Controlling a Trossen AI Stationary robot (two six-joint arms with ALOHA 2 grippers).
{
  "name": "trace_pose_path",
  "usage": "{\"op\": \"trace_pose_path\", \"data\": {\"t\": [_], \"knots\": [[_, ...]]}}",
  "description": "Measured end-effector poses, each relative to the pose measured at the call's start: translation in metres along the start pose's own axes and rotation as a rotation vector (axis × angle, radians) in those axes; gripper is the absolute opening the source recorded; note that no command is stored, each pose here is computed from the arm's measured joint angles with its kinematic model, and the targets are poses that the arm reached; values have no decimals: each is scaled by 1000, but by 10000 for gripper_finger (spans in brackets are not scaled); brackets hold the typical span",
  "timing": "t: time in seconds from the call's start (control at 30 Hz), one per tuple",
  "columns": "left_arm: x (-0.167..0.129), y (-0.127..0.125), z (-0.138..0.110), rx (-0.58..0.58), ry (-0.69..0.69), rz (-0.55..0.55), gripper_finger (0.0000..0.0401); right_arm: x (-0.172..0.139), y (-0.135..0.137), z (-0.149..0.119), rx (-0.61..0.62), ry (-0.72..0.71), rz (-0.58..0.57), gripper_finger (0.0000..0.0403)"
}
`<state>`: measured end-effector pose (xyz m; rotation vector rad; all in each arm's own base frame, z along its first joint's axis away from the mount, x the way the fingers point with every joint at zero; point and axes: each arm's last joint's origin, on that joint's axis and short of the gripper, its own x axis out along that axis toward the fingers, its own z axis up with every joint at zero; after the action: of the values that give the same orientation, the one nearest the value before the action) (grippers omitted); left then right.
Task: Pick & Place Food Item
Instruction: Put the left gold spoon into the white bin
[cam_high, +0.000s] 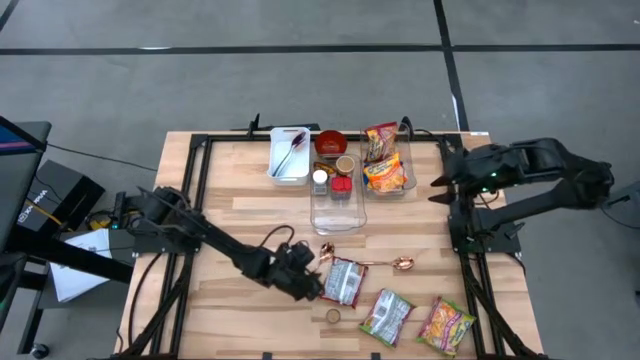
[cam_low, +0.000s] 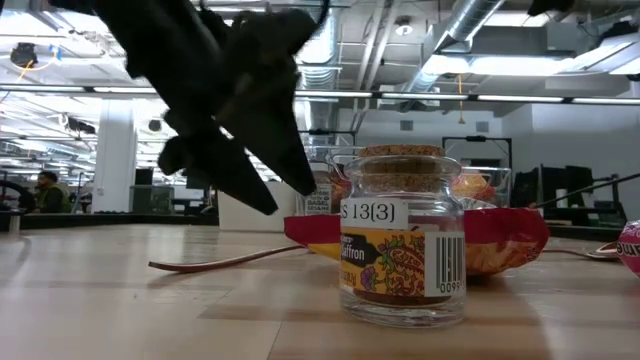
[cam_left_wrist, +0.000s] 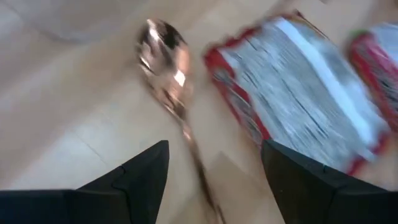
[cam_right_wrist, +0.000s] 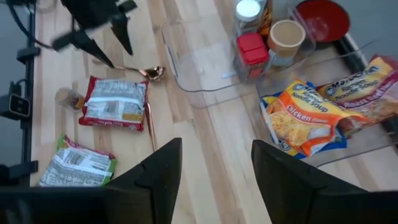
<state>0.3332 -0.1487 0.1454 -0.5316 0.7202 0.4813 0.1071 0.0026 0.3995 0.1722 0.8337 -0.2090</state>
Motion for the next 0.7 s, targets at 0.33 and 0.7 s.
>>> {"op": "trace_pose_path", "data": {"t": [0.33, 0.7], "knots": [[8, 12, 6, 42, 28, 89, 250, -17, -8, -10, 25, -68, 4, 187], [16, 12, 1, 68, 73, 68, 250, -19, -9, -11, 23, -82, -15, 187]]}}
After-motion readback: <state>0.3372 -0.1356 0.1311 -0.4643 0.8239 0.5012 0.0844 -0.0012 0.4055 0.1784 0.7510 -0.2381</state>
